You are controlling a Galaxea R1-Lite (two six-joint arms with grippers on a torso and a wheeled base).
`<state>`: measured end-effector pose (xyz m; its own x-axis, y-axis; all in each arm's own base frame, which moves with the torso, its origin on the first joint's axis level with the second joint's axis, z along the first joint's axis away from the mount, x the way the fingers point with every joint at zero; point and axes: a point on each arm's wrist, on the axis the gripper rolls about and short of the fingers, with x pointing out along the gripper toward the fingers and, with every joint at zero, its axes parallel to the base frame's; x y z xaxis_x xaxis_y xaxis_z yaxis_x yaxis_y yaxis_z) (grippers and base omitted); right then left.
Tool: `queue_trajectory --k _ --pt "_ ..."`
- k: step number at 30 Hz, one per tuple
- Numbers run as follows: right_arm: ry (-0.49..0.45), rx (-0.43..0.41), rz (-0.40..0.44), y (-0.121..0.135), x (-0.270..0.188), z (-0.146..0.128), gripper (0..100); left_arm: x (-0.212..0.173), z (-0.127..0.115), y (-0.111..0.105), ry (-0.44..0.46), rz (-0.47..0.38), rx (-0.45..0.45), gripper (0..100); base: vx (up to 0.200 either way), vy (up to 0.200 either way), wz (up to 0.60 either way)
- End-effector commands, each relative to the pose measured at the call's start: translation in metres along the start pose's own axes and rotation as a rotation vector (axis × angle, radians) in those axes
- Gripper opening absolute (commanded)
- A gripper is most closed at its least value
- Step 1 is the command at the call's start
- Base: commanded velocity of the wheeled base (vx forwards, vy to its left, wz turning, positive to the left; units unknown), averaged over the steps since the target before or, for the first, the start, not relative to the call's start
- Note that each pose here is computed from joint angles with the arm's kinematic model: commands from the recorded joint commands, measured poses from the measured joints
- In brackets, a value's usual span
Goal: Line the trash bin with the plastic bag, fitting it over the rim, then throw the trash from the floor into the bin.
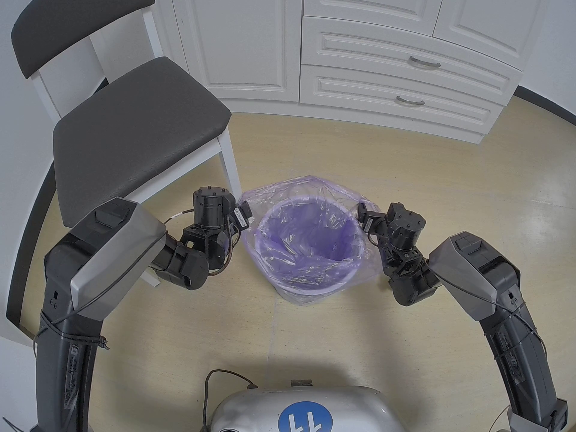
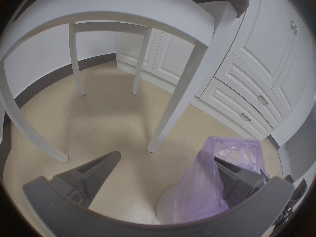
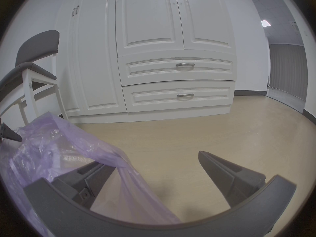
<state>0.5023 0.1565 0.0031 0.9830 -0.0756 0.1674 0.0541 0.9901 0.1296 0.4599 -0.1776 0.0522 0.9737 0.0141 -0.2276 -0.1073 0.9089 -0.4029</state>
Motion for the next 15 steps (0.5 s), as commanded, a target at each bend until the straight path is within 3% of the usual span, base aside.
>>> queue_trajectory --k 1,15 --pt "0.012 -0.006 -0.002 -0.002 -0.001 -0.006 100 0.005 -0.004 0.005 0.004 0.012 0.003 100 0.000 0.000 0.00" --pt "0.068 -0.029 -0.013 -0.008 -0.001 -0.021 100 0.016 -0.021 0.019 0.044 0.057 0.035 100 0.000 0.000 0.00"
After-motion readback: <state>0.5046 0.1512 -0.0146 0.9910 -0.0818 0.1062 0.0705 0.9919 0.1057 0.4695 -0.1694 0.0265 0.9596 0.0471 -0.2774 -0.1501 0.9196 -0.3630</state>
